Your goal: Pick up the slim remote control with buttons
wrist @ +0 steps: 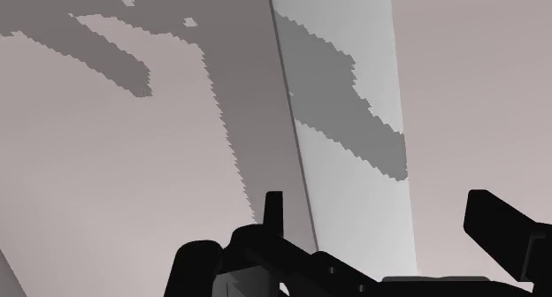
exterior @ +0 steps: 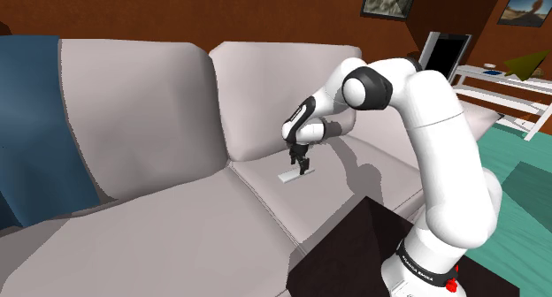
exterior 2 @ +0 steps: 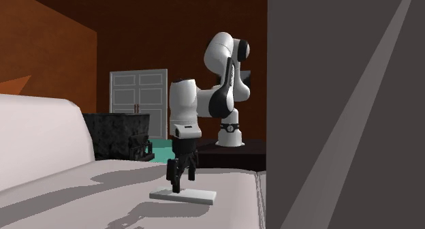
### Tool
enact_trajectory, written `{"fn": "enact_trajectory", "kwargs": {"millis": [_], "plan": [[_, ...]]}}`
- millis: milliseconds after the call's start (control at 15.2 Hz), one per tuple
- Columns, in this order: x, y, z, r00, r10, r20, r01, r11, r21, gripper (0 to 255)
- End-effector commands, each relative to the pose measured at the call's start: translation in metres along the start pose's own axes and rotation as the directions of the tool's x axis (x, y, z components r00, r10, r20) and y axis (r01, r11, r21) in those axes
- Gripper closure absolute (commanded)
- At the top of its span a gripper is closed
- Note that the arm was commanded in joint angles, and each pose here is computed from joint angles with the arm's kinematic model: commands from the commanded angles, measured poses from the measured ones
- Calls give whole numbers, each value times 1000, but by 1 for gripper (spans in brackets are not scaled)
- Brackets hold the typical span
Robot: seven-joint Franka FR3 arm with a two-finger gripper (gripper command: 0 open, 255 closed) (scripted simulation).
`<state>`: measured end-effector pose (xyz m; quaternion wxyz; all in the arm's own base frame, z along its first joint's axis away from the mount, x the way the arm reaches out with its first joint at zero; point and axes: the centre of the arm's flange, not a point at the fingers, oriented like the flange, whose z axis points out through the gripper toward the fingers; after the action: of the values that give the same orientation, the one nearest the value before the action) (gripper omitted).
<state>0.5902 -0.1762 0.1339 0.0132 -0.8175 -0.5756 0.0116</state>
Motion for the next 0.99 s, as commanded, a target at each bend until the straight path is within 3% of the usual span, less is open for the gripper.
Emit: {"fn": "enact_trajectory", "kwargs": {"millis": [0, 330, 396, 924], "plan": [[1, 1, 12, 1000, -3, -1, 3, 1000, 0, 0], [1, 2, 31, 1000, -3, -1, 3, 1000, 0, 0], [1, 2, 31, 1000, -3, -1, 3, 1000, 0, 255], [1, 2, 31, 1000, -3, -1, 3, 1000, 0, 255]]}}
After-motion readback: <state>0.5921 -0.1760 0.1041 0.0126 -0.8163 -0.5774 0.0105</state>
